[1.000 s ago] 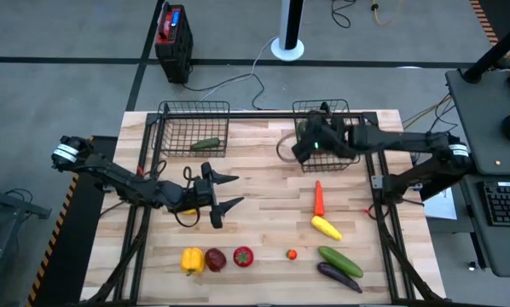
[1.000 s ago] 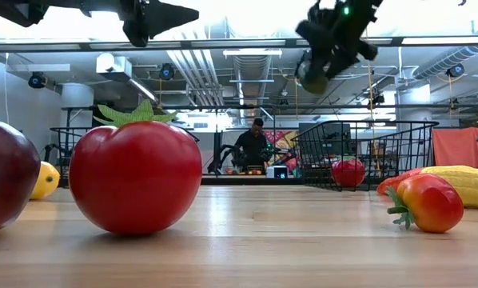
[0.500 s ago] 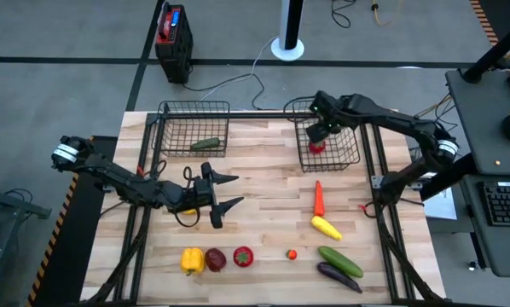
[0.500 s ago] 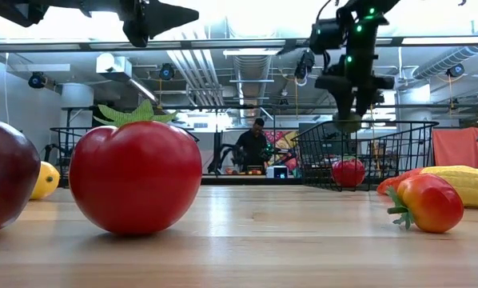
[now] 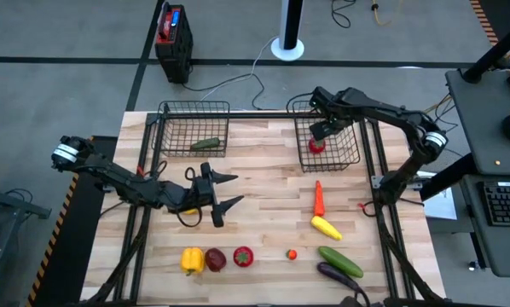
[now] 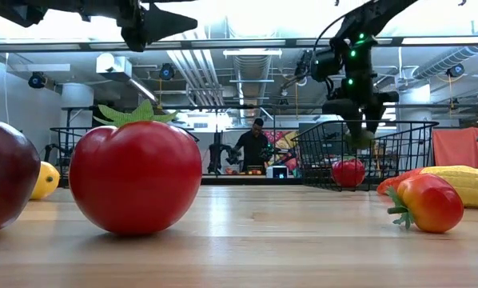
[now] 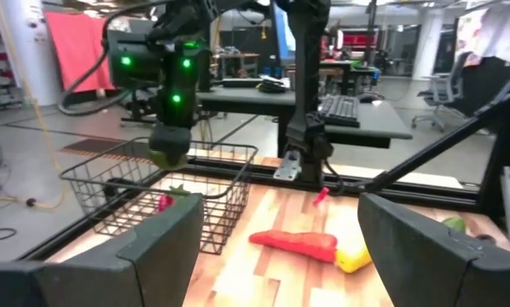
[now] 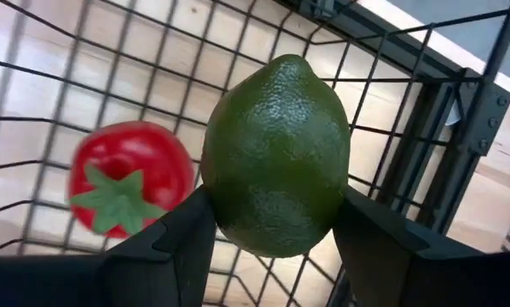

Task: Sort produce into baskets
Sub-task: Put the green lime into the right black wire basket

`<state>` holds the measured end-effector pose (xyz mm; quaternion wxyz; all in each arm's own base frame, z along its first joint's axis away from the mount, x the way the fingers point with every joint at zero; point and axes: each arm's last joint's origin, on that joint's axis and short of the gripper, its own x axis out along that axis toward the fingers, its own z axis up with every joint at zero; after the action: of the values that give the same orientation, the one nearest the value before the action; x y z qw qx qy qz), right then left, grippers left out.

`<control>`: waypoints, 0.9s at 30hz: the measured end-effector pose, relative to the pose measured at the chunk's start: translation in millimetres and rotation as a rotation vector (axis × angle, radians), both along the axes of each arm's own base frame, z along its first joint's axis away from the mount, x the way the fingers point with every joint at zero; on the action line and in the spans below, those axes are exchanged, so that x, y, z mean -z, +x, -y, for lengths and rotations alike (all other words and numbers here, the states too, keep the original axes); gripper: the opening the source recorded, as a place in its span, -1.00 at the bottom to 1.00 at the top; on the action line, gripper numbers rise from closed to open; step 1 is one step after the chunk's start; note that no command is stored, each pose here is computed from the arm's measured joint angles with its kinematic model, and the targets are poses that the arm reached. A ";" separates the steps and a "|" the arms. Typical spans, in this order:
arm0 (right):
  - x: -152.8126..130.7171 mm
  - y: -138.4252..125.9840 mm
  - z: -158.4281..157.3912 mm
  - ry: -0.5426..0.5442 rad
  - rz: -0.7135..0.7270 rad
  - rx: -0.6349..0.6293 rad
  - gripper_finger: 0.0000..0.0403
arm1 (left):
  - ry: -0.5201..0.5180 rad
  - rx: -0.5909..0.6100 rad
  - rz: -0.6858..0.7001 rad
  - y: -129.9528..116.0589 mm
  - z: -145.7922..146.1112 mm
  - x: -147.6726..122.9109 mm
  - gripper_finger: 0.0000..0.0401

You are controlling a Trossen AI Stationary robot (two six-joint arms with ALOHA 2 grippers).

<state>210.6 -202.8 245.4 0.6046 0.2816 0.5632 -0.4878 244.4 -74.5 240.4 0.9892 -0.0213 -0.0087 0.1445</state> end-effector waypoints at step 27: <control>31.7 10.2 18.5 0.038 -0.060 -0.032 0.12 | -0.017 -0.001 -0.032 -0.2 -0.1 3.9 0.46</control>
<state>220.8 -221.2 213.7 0.5899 0.2691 0.5946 -0.4754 244.2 -74.4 236.5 0.9889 -0.0274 0.0084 0.1455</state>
